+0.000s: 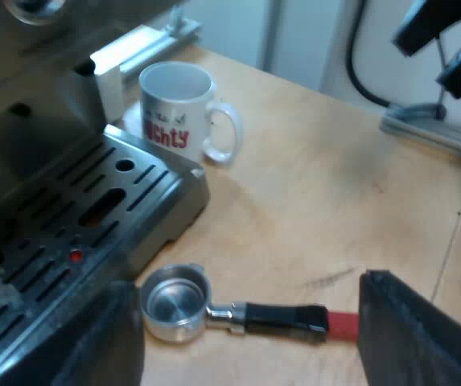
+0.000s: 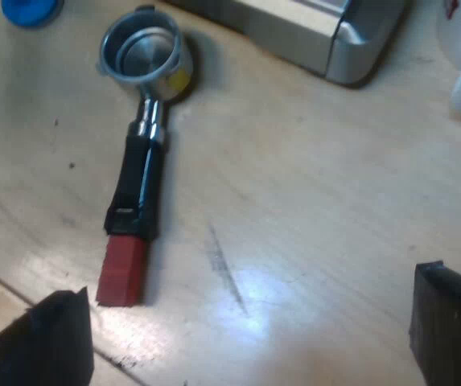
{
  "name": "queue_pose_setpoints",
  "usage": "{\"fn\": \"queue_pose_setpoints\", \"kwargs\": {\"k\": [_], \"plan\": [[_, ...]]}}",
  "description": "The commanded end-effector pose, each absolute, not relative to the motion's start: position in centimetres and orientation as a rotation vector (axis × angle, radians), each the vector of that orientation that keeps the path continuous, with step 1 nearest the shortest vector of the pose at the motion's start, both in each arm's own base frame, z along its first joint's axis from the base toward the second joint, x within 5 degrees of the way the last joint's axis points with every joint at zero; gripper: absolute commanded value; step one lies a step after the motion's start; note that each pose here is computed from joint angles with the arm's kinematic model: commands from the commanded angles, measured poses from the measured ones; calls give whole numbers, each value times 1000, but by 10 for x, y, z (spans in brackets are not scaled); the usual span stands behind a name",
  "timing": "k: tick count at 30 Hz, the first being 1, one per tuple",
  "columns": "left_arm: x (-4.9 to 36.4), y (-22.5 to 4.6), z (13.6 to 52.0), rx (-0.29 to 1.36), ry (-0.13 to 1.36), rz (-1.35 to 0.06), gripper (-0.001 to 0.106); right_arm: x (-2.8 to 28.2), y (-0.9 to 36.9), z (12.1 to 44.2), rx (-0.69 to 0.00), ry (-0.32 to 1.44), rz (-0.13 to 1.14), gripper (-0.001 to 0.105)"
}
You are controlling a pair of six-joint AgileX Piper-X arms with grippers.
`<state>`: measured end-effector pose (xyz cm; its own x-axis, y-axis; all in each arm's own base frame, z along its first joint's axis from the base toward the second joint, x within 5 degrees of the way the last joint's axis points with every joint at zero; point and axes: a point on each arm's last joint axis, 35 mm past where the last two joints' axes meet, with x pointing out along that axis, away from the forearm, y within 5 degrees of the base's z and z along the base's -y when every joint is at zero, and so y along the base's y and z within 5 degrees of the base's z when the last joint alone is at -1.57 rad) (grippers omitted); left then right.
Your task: Put the handle in the coffee machine
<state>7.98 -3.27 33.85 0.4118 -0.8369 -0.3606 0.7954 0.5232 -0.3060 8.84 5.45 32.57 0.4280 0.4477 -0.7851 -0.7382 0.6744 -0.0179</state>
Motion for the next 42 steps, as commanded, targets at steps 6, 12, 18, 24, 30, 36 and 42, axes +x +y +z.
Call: {"fn": "queue_pose_setpoints", "kwargs": {"k": [6,12,18,24,30,36,42], "plan": [[70,-38,334,-21,532,-1141,59,97,94,322,-477,834,799,81],[65,-47,332,72,573,-1206,59,99,115,312,-525,887,813,81],[59,-56,330,163,591,-1297,59,102,125,304,-524,941,812,81],[58,-58,328,203,601,-1283,59,106,129,303,-504,936,802,81],[59,-58,325,192,619,-1269,59,107,129,304,-507,917,785,77],[59,-58,324,176,637,-1257,59,107,129,304,-507,917,785,47],[59,-58,324,172,640,-1255,59,107,129,304,-507,917,785,6]]}}
